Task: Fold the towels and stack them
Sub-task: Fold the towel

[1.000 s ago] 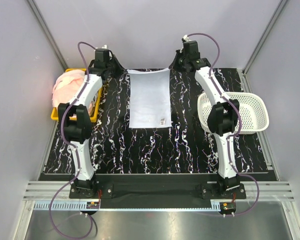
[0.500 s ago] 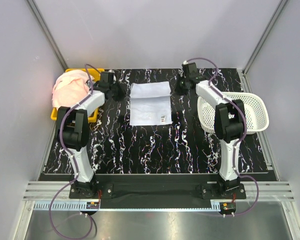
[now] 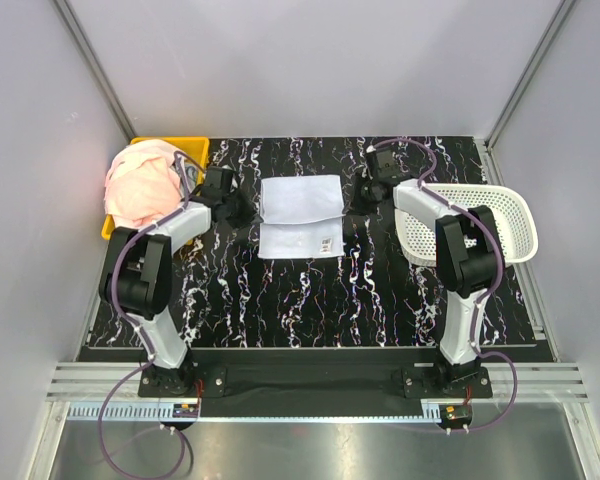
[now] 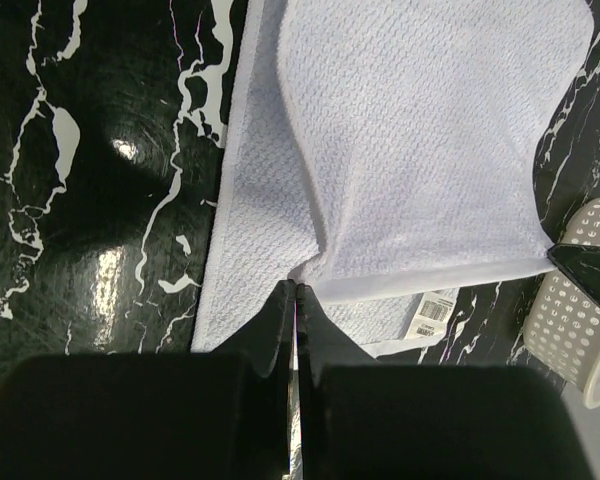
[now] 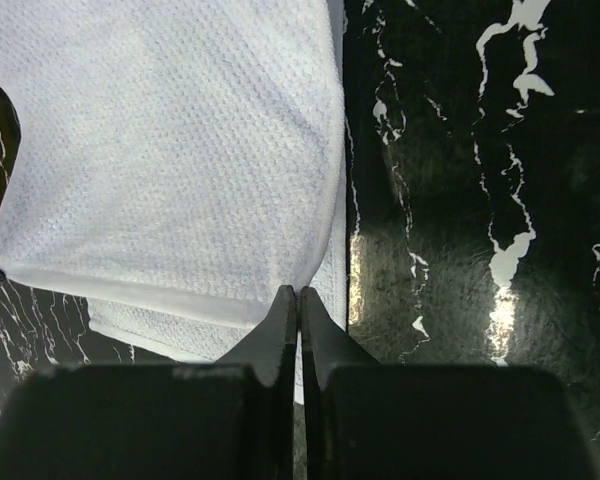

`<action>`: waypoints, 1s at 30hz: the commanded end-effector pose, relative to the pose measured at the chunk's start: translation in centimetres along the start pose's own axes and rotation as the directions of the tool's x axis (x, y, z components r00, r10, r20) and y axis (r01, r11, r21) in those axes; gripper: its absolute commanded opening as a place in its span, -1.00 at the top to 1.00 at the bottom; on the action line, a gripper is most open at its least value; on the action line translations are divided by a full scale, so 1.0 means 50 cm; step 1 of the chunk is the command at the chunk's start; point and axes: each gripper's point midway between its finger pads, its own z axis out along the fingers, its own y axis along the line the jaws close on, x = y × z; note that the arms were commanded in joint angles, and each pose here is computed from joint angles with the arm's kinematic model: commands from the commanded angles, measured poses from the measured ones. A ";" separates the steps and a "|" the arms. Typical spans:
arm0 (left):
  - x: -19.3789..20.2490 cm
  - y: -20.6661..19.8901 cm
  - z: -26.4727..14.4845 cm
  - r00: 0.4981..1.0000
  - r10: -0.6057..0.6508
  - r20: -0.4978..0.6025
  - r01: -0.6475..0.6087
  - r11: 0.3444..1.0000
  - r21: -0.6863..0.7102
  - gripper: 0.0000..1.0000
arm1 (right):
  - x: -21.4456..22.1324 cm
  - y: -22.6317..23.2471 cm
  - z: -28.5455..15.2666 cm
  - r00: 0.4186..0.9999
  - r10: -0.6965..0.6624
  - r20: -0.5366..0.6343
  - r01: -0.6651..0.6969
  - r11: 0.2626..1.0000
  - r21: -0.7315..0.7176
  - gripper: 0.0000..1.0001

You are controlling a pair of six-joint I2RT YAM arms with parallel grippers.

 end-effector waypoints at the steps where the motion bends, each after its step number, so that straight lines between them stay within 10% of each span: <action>1: -0.028 -0.036 -0.030 0.997 0.008 0.082 -0.012 0.999 0.042 1.00 | -0.032 0.058 -0.048 0.997 -0.027 0.078 0.033 0.997 -0.069 1.00; 30: 0.050 -0.002 -0.079 0.998 0.045 0.051 -0.045 0.999 0.008 1.00 | 0.078 0.073 -0.083 0.998 -0.054 0.026 0.055 0.997 -0.054 1.00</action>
